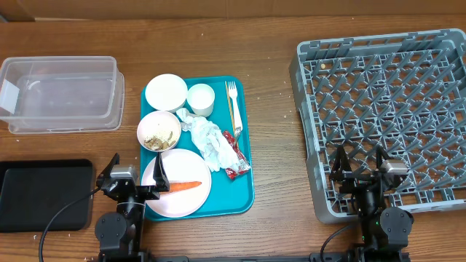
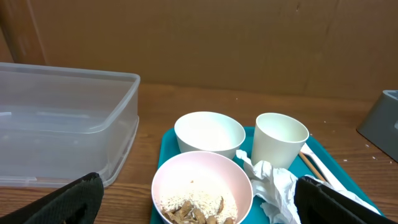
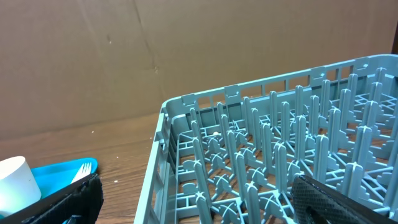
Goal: Sort waste into correct bins and load items into the dishwasher
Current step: 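Move the left gripper toward the carrot on the white plate, then lower the left gripper and grasp the orange carrot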
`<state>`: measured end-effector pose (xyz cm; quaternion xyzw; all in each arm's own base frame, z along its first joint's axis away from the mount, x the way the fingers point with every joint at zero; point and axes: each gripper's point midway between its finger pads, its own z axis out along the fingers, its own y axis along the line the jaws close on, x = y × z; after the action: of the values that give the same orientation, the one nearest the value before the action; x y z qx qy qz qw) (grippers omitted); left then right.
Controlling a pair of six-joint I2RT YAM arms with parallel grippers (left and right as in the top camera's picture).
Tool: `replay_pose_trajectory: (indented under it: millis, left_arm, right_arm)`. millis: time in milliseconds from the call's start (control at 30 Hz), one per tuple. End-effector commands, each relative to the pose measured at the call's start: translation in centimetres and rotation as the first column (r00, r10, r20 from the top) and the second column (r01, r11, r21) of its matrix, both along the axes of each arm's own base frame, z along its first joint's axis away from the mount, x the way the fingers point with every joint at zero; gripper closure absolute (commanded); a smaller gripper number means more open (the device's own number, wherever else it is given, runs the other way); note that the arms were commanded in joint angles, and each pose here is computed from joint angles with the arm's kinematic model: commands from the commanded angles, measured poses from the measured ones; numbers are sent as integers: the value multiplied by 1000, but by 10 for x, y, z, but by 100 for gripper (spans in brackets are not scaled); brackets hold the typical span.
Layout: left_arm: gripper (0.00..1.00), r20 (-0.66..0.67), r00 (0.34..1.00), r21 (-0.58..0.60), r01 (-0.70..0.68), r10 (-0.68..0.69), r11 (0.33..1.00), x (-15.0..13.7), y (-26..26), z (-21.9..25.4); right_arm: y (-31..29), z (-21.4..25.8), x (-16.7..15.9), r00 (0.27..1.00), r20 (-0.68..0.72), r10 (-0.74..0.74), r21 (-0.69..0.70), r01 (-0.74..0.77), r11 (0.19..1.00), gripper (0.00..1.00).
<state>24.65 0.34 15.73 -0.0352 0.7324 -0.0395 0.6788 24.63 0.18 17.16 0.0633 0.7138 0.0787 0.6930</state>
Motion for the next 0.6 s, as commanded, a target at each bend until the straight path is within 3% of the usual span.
replay_pose_trajectory:
  millis: [0,100,167,200,267,567]
  left_arm:
    - [0,9,1000,-50,29,-28,998,0,-5,1]
    - [0,16,993,-274,118,-118,954,-2,-23,4]
    - [0,16,985,-431,161,-171,888,-4,-34,6]
    - [0,11,979,-577,174,-206,798,-6,-42,6]
    - [0,8,979,-625,164,-204,763,-6,-42,6]
    - [0,9,979,-626,166,-206,762,-6,-43,7]
  right_arm:
    - [-2,-1,0,1000,5,-12,-4,12,1000,0]
    - [-2,-1,0,1000,5,-12,-4,12,1000,0]
    - [-2,-1,0,1000,5,-12,-4,12,1000,0]
    - [-2,-1,0,1000,5,-12,-4,12,1000,0]
    - [-2,-1,0,1000,5,-12,-4,12,1000,0]
    - [-2,-1,0,1000,5,-12,-4,12,1000,0]
